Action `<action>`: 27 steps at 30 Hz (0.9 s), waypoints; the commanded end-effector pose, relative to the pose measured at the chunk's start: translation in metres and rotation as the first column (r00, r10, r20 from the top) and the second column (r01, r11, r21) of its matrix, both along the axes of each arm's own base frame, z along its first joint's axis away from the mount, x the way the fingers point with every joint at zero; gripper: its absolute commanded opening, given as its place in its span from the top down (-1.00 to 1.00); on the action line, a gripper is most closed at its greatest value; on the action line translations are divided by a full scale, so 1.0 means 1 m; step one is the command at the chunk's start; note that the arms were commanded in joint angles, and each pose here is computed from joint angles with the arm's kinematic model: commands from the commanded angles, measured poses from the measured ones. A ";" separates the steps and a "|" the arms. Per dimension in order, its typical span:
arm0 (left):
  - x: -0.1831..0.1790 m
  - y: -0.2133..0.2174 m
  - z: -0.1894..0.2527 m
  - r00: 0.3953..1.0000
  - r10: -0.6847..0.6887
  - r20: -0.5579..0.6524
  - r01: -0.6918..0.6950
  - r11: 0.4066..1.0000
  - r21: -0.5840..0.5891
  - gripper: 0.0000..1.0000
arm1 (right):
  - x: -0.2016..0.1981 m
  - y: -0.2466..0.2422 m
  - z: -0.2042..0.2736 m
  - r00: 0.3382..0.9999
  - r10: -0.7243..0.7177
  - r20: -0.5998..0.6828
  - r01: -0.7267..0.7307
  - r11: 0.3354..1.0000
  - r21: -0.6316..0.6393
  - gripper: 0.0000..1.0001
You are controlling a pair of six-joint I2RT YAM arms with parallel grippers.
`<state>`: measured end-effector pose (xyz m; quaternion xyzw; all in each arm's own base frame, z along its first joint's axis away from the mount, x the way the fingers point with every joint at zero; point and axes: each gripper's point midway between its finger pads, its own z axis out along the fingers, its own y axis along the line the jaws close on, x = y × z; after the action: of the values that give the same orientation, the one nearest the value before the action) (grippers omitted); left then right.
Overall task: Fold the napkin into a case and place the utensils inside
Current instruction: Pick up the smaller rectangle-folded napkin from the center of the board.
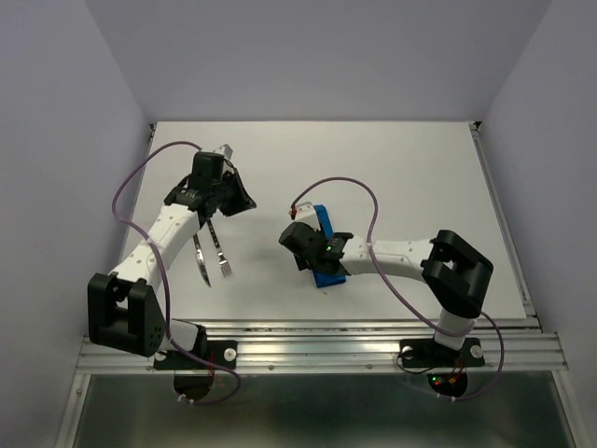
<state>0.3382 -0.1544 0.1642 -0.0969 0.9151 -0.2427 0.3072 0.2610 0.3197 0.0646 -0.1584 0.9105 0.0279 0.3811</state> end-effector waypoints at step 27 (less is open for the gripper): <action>-0.006 0.013 -0.013 1.000 0.012 0.013 -0.012 1.000 -0.020 1.00 | 0.021 0.012 -0.048 1.000 0.012 0.020 -0.008 0.987 -0.160 0.93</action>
<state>0.3297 -0.1440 0.1462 -0.1098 0.9142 -0.2501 0.2993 0.2840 0.3316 0.0287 -0.1942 0.9033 -0.0426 0.3803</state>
